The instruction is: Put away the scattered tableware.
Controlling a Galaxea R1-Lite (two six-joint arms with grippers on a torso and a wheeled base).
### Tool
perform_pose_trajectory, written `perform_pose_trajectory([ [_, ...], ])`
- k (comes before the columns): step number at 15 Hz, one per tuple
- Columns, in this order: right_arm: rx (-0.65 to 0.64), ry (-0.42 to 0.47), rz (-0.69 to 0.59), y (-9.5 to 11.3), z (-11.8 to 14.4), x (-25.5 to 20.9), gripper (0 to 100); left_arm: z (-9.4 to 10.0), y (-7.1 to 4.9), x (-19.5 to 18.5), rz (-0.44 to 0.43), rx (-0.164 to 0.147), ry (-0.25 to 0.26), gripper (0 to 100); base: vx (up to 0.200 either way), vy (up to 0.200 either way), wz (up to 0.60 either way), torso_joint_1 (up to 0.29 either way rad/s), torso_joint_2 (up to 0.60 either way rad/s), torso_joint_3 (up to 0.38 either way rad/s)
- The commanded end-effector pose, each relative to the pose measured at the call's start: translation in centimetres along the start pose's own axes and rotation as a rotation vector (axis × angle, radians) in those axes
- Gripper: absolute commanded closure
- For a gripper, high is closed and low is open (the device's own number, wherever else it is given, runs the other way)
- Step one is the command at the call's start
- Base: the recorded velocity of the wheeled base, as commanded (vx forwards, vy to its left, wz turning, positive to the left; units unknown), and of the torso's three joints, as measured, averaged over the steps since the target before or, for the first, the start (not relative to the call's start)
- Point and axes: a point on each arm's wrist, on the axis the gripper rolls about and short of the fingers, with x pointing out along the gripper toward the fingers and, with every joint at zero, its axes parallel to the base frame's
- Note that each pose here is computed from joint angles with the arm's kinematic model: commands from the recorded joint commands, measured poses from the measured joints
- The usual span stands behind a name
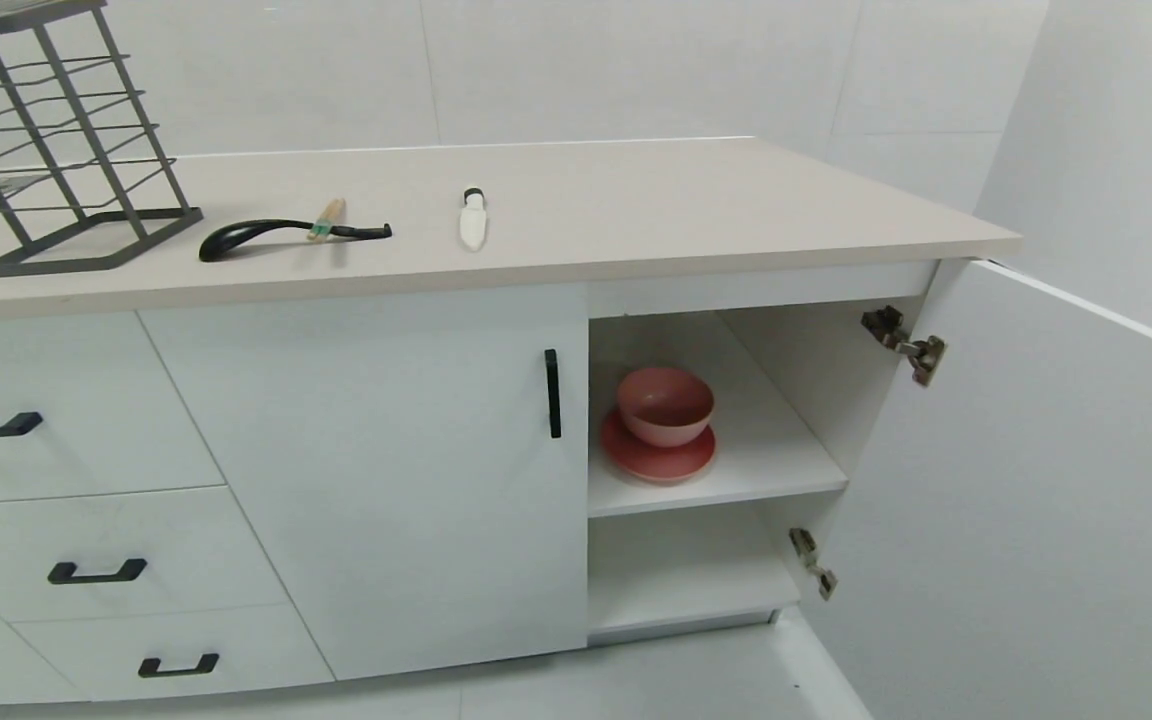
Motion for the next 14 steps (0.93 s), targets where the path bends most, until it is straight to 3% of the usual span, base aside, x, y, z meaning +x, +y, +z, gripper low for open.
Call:
perform_pose_trajectory([
  [1,0.001,0.003,0.000,0.00,-0.01,0.02,100,-0.01,0.00,0.00,0.000,0.000,0.001,0,-0.200,0.000,0.00,0.002,-0.01,0.007],
  [6,0.005,0.004,-0.002,-0.01,-0.03,0.02,100,0.01,0.02,0.00,0.009,-0.011,-0.001,0,-0.200,0.000,0.00,0.000,0.00,0.002],
  [8,0.007,0.004,-0.002,-0.01,-0.03,0.02,100,0.02,0.02,0.00,0.009,-0.014,-0.002,0,-0.200,-0.200,0.00,0.002,0.00,0.002],
  [12,0.007,0.004,-0.002,-0.01,-0.03,0.02,100,0.01,0.02,0.00,0.008,-0.008,-0.001,0,0.000,0.000,0.00,0.000,0.00,0.000],
  [14,0.009,0.004,-0.002,-0.01,-0.03,0.02,100,0.01,0.02,0.00,0.009,-0.007,-0.001,0,0.000,-0.200,0.00,0.002,0.00,0.002],
])
